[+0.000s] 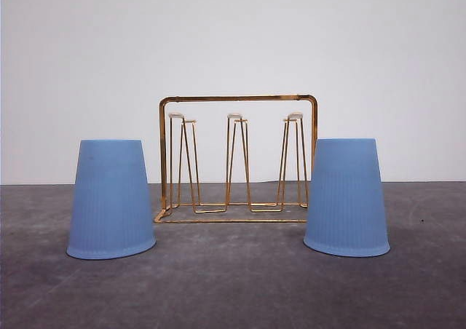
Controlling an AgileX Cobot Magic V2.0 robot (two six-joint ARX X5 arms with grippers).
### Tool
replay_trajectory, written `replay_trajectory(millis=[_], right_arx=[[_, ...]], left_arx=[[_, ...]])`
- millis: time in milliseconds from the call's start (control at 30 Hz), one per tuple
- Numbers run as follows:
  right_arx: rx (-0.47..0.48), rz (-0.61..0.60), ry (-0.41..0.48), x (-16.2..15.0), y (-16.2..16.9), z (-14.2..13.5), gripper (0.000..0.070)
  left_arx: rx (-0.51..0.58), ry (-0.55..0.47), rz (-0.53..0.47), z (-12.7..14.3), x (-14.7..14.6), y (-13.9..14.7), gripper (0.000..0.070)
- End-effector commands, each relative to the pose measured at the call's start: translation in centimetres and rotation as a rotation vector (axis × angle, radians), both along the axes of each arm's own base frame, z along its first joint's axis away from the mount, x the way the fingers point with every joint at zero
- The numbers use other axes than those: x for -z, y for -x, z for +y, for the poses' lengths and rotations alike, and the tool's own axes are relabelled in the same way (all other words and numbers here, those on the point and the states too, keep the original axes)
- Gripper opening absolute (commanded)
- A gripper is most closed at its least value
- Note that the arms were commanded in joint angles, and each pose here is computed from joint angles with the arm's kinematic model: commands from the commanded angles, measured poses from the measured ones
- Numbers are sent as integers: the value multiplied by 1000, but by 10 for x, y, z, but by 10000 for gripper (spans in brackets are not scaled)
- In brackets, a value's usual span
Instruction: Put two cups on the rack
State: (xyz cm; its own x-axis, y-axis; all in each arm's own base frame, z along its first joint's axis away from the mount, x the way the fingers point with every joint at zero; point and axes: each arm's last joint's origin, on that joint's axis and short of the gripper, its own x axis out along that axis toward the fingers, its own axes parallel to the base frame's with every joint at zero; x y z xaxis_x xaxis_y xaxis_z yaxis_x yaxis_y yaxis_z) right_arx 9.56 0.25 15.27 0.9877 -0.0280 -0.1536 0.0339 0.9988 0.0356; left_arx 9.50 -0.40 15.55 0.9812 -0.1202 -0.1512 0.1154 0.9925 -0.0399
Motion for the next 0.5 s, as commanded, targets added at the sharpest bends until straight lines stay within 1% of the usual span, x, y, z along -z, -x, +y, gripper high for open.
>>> replay_trajectory(millis=[0,67,133,267,300,367,433,467], right_arx=[[2,-6,11,1,0,0,32],[2,-6,11,1,0,0,32],[1,-6,11,0,0,0,32],[2,-13,-4,0,0,0,32],[1,-21,-33,-1,-1,0,32],[-25,-61,-121,-5,-1,1,30],[-66,-127,-206,-13,-1,3,7],[-88,-162,-247,-19,0,3,7]], left_arx=[[2,15,3,0,4,-1,0],[0,27,4,0,4,-1,0],[-7,73,9,0,3,-1,0],[-30,240,7,0,1,-1,0],[-35,287,0,0,0,-1,0],[-39,381,-35,0,-5,-2,0],[-29,449,-102,0,-13,-2,0],[-21,471,-144,0,-19,-1,0]])
